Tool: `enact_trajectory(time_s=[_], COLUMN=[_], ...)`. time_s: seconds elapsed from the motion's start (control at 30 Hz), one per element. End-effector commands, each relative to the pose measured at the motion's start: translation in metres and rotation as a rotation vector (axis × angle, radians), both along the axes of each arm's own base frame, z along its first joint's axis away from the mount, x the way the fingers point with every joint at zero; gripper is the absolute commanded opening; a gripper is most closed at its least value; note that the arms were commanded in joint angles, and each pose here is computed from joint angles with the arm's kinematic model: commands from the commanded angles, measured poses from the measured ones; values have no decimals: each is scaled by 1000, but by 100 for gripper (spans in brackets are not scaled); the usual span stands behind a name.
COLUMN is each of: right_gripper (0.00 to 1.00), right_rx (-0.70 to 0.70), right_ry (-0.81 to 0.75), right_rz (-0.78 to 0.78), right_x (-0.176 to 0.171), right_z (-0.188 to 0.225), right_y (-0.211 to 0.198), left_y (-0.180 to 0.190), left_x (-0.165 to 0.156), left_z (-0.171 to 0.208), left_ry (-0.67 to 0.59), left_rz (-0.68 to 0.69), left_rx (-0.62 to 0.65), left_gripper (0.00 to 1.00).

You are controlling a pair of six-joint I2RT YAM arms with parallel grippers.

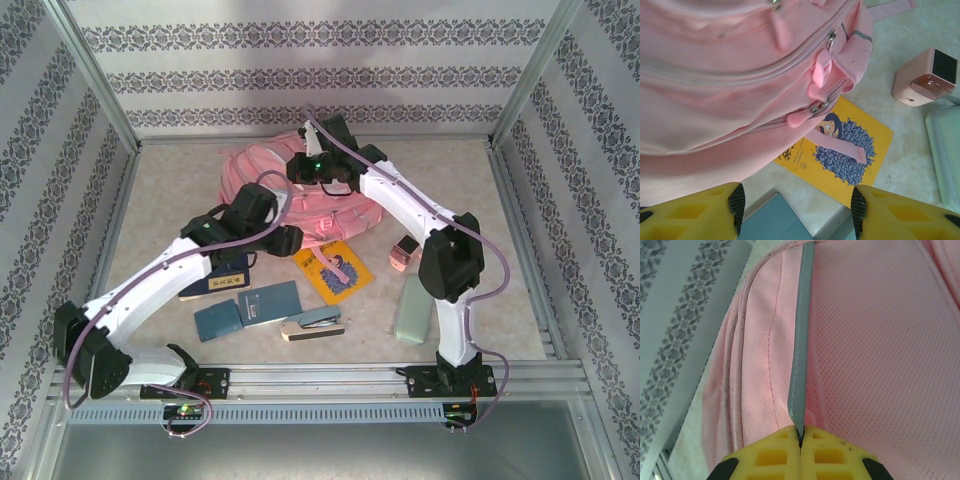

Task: Pack books, pencil case, and school supplies into a backpack

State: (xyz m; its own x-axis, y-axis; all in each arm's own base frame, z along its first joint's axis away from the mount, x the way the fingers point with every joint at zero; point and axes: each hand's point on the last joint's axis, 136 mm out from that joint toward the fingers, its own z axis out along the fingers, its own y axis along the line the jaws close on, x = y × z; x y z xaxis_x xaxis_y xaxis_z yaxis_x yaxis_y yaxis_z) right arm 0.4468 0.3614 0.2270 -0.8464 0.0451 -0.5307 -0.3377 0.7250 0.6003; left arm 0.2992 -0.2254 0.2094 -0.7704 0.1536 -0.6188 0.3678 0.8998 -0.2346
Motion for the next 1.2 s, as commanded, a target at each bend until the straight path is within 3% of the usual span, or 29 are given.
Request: enact_trajectory(time_s=[0.0,0.33,0.7,1.17], right_gripper=[0,0,0,0], right_rx=[147,262,280,324], right_ry=[-15,62,95,176], right_rz=[-169,-168,-126,-156], right_x=[19,17,13,14], right_z=[41,50,57,49], right_y=[5,18,22,24], left_y=[-12,-5,-5,-11], left_x=[14,20,17,15], left_z=[8,-50,-85,-112], left_ry=[-58,5,84,146], left_rz=[-4,8,-23,112], left_rx=[58,213,244,117], left_gripper=[56,39,38,57])
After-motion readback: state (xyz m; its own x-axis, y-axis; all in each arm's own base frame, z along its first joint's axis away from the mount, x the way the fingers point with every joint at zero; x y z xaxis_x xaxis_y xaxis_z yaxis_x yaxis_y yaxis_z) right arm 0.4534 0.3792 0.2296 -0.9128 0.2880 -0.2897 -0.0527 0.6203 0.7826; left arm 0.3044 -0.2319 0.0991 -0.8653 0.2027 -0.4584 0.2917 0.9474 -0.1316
